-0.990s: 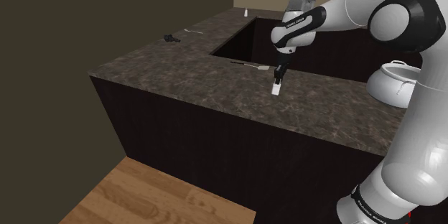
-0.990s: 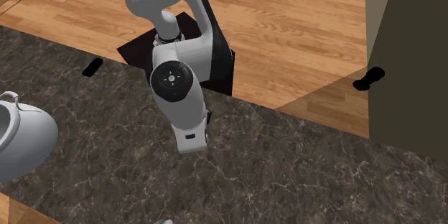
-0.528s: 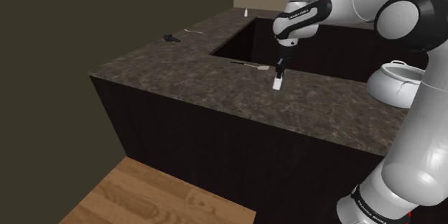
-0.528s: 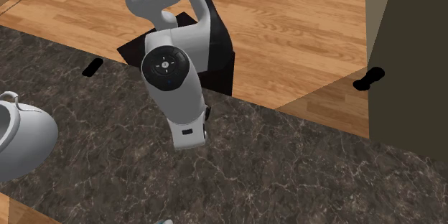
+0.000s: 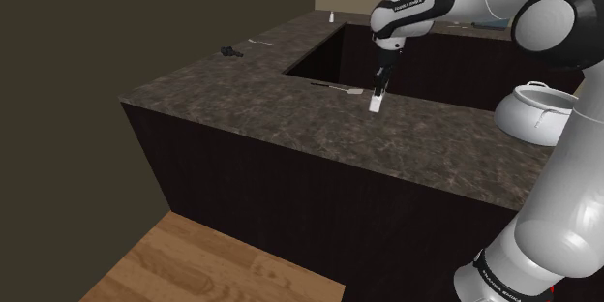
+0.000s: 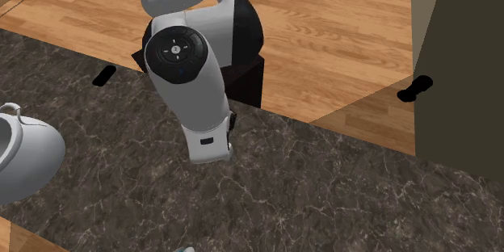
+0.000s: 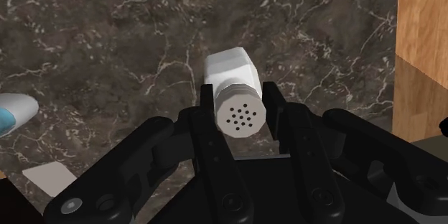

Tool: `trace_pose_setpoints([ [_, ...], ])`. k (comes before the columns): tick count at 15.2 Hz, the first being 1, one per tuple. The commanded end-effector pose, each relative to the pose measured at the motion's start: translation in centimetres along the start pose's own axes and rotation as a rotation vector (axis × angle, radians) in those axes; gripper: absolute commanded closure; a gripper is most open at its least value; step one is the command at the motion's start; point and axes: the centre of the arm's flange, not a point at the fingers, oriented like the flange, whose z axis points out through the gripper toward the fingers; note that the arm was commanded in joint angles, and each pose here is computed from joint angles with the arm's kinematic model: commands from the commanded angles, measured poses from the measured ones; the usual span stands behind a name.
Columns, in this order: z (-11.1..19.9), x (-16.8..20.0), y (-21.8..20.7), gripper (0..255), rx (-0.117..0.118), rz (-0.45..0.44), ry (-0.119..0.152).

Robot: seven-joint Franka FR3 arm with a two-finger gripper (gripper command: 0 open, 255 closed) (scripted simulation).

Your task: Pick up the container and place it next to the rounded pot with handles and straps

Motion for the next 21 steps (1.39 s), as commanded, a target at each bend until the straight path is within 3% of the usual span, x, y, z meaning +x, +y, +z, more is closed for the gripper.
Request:
trace_pose_setpoints([
  [1, -1.1, -0.2, 0.0, 255, 0.0, 0.0, 0.0],
  [21, -11.7, -0.3, -0.1, 255, 0.0, 0.0, 0.0],
])
